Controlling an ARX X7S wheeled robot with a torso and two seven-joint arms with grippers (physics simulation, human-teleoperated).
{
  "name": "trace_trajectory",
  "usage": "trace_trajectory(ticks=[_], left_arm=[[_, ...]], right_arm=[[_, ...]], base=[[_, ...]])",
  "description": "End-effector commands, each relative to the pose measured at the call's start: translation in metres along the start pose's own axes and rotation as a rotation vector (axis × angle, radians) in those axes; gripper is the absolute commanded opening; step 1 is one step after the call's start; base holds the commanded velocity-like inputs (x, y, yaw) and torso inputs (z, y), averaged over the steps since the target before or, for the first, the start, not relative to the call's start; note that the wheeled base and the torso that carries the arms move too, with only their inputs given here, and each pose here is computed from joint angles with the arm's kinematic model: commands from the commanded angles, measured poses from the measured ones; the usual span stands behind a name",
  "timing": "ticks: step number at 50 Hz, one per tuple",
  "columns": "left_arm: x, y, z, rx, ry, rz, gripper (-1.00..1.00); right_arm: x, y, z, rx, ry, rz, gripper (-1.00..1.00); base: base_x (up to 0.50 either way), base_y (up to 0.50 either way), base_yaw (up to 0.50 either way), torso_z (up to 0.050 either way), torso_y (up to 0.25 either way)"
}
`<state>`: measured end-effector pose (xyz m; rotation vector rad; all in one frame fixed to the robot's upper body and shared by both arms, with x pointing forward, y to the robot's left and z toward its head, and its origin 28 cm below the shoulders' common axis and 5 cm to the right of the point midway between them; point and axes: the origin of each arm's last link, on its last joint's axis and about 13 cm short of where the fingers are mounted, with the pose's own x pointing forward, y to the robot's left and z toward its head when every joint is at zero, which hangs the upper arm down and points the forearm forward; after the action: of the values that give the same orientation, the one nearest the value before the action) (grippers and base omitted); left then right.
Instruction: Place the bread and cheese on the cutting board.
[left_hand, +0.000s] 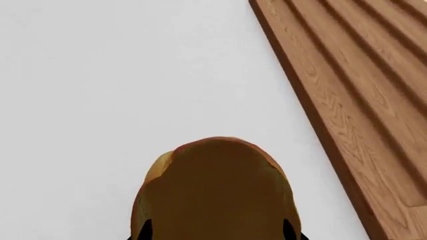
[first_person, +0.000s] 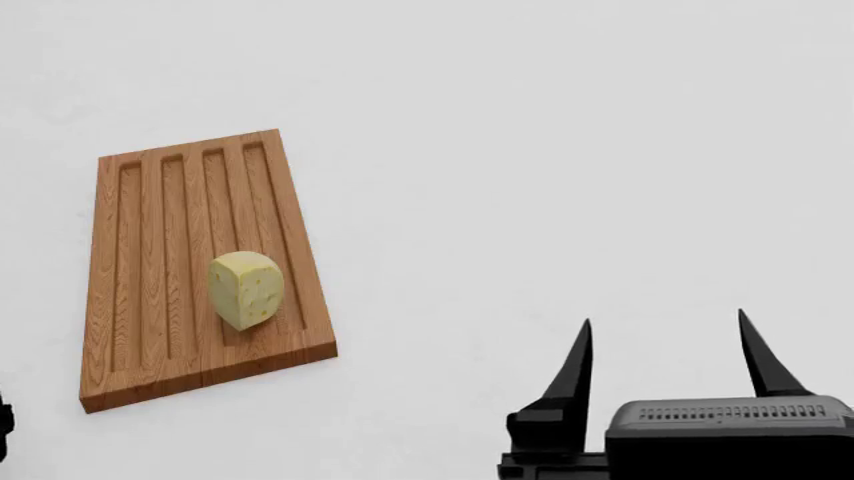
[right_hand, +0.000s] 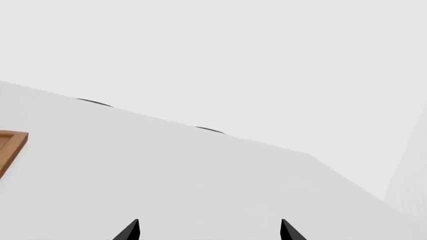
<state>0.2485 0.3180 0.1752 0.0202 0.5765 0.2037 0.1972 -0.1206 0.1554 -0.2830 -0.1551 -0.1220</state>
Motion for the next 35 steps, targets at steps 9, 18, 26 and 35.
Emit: trace_trajectory(ticks=[9, 18, 26, 35], left_arm=[[-0.010, -0.034, 0.042, -0.105, -0.199, -0.109, -1.00], [-0.008, -0.062, 0.058, -0.102, -0.243, -0.184, -1.00], [0.002, -0.089, 0.062, -0.085, -0.256, -0.266, -1.00], [0.014, -0.108, 0.060, -0.067, -0.236, -0.313, -1.00]], right_arm=[[0.001, -0.001, 0.000, 0.000, 0.005, -0.001, 1.00], [0.000, -0.001, -0.001, 0.001, 0.006, -0.002, 1.00], [0.000, -0.001, -0.001, 0.001, 0.006, -0.003, 1.00], [0.000, -0.002, -0.002, 0.003, 0.007, -0.005, 1.00]], base=[[0.00, 0.00, 0.00, 0.000, 0.000], [0.00, 0.00, 0.00, 0.000, 0.000], [0.00, 0.00, 0.00, 0.000, 0.000], [0.00, 0.00, 0.00, 0.000, 0.000]])
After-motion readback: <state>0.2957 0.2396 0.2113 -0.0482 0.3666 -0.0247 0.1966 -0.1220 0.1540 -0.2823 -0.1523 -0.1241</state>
